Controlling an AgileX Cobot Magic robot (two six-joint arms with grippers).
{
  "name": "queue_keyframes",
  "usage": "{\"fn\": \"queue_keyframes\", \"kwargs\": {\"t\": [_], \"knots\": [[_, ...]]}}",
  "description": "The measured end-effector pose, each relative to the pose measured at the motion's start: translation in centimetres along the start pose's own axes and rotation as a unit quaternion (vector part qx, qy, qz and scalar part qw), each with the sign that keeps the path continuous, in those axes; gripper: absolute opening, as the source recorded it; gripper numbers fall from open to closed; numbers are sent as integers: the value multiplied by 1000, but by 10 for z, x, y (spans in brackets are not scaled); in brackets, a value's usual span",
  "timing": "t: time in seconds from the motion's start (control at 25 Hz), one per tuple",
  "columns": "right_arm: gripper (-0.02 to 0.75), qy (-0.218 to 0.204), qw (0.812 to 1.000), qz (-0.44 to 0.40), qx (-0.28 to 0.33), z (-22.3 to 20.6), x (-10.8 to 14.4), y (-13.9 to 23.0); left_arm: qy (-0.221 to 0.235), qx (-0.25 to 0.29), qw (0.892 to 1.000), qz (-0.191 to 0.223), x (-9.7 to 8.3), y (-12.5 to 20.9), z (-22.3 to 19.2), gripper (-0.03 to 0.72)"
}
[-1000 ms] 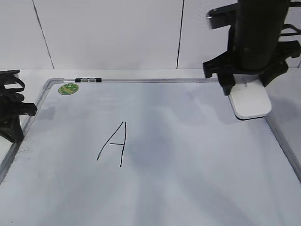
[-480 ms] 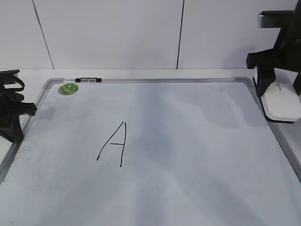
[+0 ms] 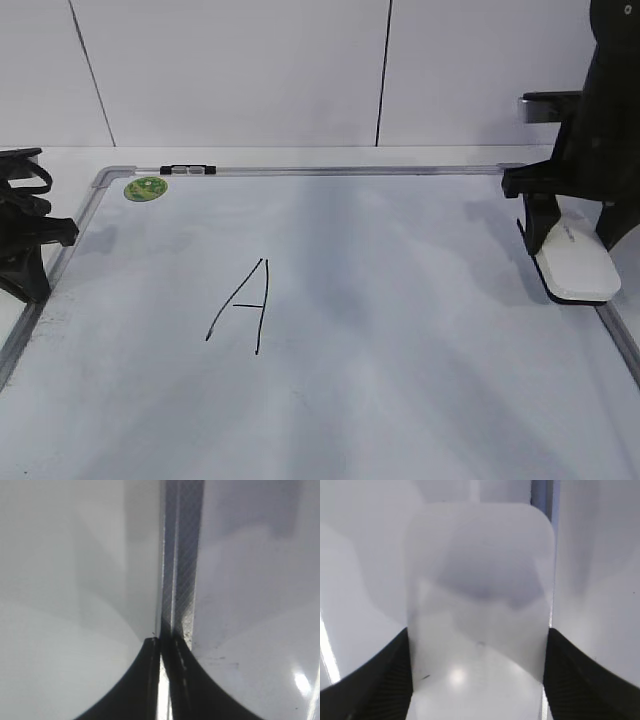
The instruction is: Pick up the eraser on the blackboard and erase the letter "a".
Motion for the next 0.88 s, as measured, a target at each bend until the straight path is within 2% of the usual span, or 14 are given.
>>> {"fn": "queue_keyframes", "kwargs": {"t": [0.32, 0.88], "knots": [[549, 0, 999, 6, 31, -25, 2, 0, 0, 0, 1000, 0, 0, 0, 0, 14], [549, 17, 999, 14, 43, -36, -5, 0, 1, 0, 1000, 1, 0, 0, 0, 14]]}}
Point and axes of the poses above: a point on each arm's last joint axis where the gripper is mounted, z pointing back along that axis away from the gripper, x along the wrist's bending axis when the last joint is at zero, y = z × x, the point moved 9 cm from there along -z, pointing out along that axis toward the gripper, and after that the axes turned 13 degrees about z, right-handed, at the moved point
